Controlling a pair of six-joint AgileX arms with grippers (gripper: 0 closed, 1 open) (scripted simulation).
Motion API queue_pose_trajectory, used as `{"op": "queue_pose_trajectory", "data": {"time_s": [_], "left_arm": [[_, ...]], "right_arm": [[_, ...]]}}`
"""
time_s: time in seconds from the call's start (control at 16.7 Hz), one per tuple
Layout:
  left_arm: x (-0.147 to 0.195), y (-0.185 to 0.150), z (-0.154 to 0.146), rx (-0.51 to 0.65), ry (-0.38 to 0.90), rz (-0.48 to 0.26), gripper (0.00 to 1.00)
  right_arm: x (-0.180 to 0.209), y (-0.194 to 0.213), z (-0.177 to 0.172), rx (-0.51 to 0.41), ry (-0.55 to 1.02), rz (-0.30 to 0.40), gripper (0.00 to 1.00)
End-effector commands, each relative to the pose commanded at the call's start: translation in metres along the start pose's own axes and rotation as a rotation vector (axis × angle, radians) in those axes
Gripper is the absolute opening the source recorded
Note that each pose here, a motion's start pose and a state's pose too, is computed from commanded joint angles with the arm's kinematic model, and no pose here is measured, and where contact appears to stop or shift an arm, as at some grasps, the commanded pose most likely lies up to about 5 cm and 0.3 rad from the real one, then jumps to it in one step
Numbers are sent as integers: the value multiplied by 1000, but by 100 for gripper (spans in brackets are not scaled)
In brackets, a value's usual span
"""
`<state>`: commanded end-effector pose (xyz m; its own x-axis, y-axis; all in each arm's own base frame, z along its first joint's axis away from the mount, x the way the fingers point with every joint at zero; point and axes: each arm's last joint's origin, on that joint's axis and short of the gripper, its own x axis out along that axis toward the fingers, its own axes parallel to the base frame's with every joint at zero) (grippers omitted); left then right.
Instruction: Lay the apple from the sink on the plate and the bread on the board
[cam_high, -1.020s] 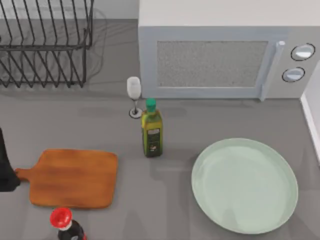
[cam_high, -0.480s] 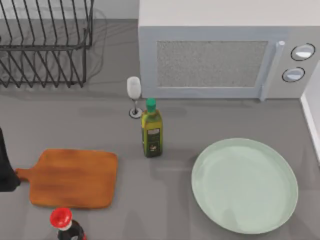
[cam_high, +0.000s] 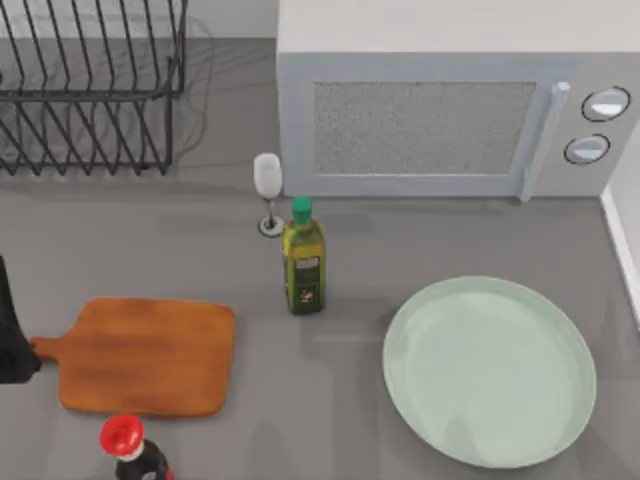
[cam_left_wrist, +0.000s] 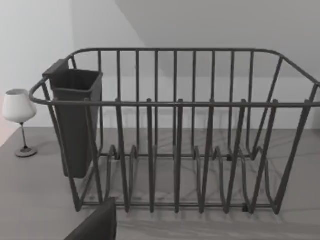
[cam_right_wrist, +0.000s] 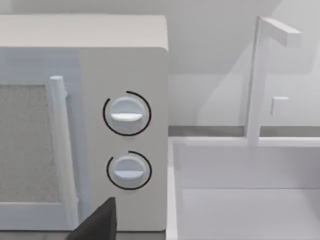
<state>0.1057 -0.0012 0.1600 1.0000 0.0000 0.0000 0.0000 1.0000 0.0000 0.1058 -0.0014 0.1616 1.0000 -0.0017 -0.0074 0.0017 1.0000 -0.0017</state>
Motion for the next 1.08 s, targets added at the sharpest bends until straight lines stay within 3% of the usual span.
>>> {"op": "queue_pose_trajectory", "data": {"time_s": [0.24,0.48,0.78,1.08], "left_arm": [[0,0,0,0,0,0,100],[0,0,0,0,0,0,100],[0,0,0,0,0,0,100],[0,0,0,0,0,0,100]], "right_arm": [[4,-2,22,-21,107,-22,100],[26,-8,57,-52,343,-55,100],[95,-26,82,-72,763,-77,100],[174,-54,73,-60,1122,-69,100]]}}
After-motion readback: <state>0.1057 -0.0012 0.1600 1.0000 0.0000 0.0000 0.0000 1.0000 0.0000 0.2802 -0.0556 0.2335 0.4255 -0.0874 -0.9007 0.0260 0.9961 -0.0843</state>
